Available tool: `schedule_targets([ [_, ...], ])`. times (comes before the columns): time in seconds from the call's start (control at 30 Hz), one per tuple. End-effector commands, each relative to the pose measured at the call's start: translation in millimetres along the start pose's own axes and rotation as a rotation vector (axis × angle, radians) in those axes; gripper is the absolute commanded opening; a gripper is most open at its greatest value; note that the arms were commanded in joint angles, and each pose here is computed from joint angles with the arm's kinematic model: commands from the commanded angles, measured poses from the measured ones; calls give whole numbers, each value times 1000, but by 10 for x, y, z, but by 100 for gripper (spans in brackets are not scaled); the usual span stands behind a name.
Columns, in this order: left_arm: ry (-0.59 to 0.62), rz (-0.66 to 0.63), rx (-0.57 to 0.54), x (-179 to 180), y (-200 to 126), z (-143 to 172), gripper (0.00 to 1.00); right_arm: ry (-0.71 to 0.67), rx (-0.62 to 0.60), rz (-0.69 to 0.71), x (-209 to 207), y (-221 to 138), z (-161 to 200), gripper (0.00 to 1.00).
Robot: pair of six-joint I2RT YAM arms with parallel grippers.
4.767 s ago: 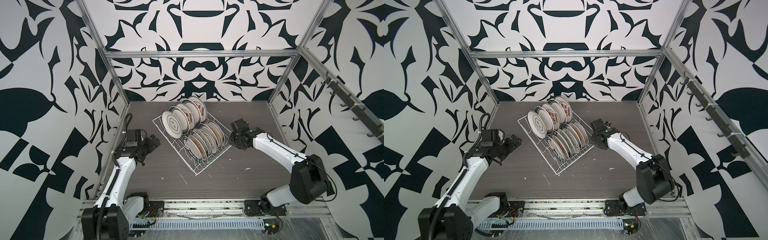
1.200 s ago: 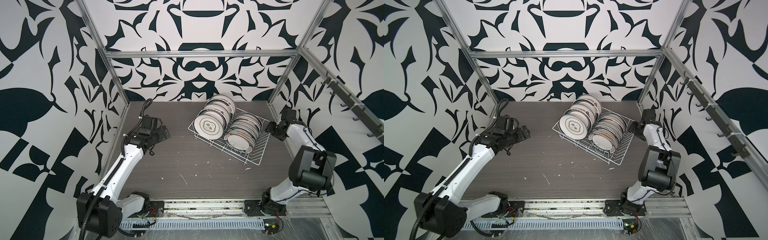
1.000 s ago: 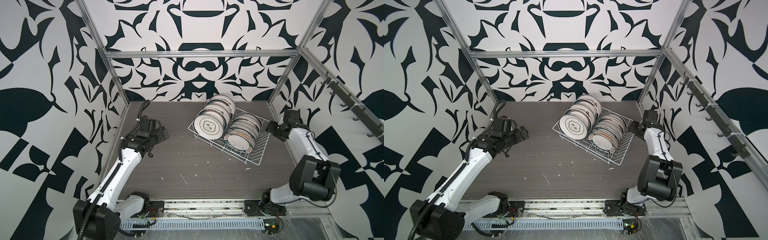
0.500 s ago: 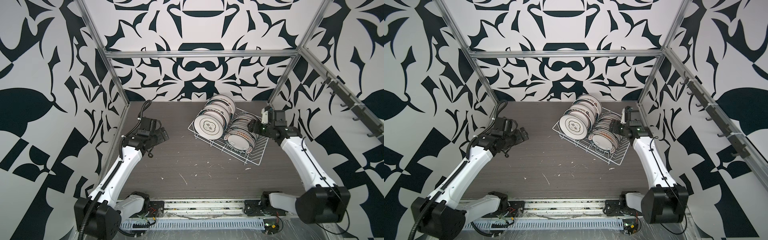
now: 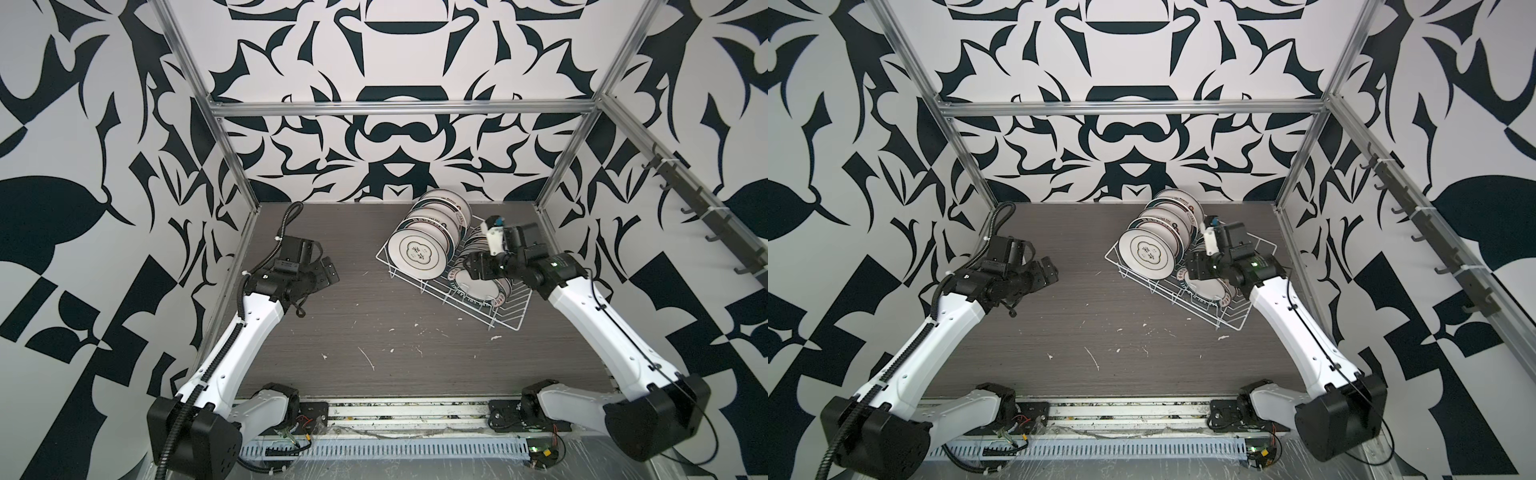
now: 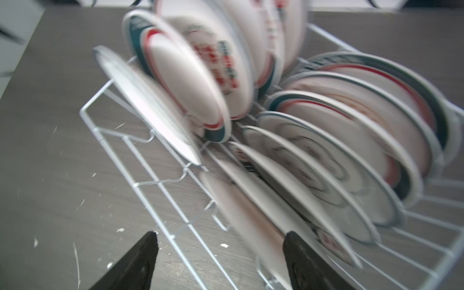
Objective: Unload the plates from the dish rack
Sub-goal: Pick up the plate from the dish rack.
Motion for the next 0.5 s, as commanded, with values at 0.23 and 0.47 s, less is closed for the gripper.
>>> schedule_targets([
  [0.23,-9,15,19,8,-113,62,99,-257,-25,-36,544,403,-415,80],
  [0.47,-14,3,2,25,-142,63,99,-295,18,-53,647,738,-570,73],
])
Point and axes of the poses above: each gripper's point midway between its finger pads, its own y axis out along the fingers, its own x axis along the line the jaws close on, z = x × y, the point moved 10 cm from there along -y, back along the fingers, and after that the axes turned 15 degrees about y, right-handed, at the moved point
